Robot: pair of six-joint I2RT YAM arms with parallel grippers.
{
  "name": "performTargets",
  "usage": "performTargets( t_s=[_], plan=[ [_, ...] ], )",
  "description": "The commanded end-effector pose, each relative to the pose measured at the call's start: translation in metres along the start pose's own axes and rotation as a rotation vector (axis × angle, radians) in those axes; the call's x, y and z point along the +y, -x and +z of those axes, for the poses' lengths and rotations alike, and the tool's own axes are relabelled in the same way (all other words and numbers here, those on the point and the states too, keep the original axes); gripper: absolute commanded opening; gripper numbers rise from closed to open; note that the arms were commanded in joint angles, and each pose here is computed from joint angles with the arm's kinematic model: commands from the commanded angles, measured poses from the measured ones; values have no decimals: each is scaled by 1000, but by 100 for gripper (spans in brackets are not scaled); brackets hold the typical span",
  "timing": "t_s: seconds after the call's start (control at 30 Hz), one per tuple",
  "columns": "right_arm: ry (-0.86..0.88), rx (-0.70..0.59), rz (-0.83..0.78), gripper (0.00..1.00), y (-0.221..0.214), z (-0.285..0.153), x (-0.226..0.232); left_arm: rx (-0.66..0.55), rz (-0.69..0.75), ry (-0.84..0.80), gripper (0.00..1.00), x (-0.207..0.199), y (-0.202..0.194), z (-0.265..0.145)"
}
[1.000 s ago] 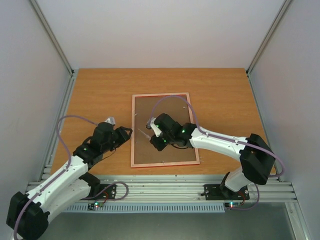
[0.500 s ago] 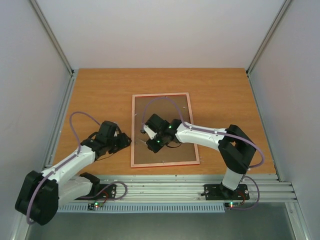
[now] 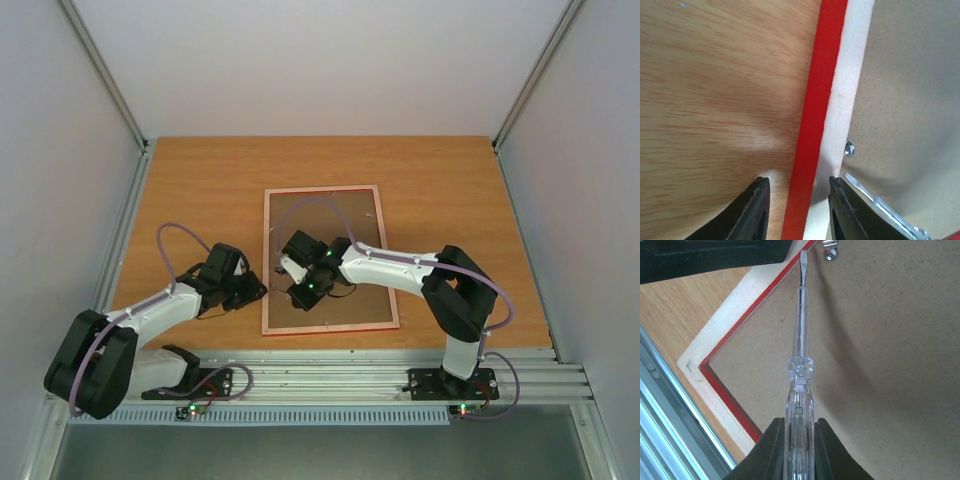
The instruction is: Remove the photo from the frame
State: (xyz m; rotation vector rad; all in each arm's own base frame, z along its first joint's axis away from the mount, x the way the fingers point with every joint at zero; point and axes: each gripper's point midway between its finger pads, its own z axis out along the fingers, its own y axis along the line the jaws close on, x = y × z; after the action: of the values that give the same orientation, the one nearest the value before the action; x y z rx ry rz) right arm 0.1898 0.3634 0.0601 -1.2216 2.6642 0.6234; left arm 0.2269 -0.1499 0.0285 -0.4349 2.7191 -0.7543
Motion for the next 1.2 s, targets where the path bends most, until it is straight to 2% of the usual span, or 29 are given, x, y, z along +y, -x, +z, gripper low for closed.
performTargets(
  t_s=[0.0,0.17,0.83,1.17],
  plan=[
    [31,32,-8,1,-4,3,10,-2,14,-31,33,-3,0,5],
    [31,27,-1,1,-2,7,10,13,7,-32,31,0,-3,9],
    [-114,-14,115,1,9,10,-24,63,-28,-13,14,21,-26,15],
    [-127,-62,187,1,18,3,-36,76,-52,-4,11,30,-36,15]
  ],
)
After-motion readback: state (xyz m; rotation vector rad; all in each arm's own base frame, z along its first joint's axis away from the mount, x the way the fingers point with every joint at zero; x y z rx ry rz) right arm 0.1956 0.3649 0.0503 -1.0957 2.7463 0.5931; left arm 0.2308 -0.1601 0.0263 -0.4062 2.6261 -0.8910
